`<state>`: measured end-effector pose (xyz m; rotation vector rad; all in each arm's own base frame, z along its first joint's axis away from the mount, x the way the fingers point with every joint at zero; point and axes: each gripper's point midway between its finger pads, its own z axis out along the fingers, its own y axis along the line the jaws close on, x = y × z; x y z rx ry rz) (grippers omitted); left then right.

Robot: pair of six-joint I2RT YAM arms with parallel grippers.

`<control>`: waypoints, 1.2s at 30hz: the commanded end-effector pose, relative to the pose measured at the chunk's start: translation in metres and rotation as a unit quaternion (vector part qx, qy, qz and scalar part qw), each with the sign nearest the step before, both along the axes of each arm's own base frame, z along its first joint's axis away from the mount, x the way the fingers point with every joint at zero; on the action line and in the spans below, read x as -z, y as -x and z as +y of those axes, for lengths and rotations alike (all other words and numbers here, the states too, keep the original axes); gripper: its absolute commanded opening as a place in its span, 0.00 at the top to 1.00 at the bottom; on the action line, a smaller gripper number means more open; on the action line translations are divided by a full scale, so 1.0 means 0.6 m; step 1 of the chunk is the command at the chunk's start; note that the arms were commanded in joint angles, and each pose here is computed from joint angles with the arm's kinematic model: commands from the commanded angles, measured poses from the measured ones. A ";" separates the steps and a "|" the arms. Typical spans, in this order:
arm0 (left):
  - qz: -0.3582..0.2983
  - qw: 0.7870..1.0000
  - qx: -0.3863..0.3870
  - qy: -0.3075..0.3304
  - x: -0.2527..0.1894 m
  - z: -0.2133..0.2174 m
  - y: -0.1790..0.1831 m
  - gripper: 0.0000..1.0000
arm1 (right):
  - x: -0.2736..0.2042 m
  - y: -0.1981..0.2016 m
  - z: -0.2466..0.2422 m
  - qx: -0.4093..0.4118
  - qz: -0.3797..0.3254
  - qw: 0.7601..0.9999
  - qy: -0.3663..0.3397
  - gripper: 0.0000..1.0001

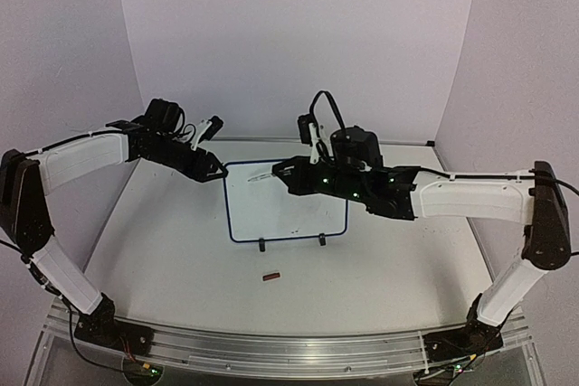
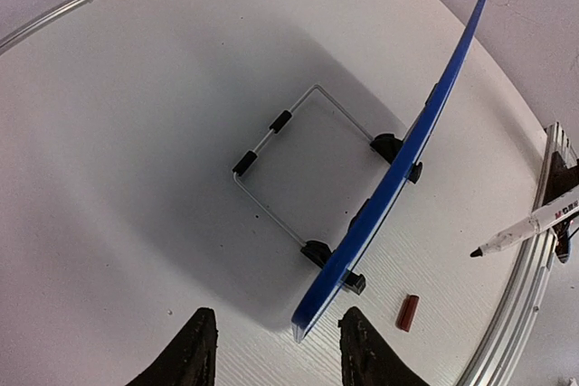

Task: Write a sentence on the whiteboard
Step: Hold the whiteboard on the whiteboard stand.

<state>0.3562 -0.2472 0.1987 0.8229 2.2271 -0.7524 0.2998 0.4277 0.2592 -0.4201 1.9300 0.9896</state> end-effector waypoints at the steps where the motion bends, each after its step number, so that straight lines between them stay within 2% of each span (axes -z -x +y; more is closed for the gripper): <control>1: -0.034 0.999 0.017 0.018 -0.028 -0.011 -0.012 0.59 | -0.057 -0.009 0.025 -0.004 -0.023 0.998 -0.052 1.00; 8: -0.028 0.999 0.035 0.030 -0.024 -0.020 -0.004 0.72 | -0.052 -0.021 0.050 -0.011 -0.026 0.998 -0.050 1.00; 18: -0.030 0.998 0.045 0.027 -0.015 -0.020 0.000 0.83 | -0.045 -0.036 0.069 -0.011 -0.030 0.998 -0.046 1.00; 25: -0.039 0.998 0.054 0.022 -0.011 -0.019 0.004 0.95 | -0.037 -0.041 0.076 -0.011 -0.027 0.999 -0.043 1.00; 36: -0.071 0.993 0.088 0.018 -0.006 -0.018 0.022 1.00 | -0.038 -0.036 0.073 -0.014 -0.027 0.999 -0.043 1.00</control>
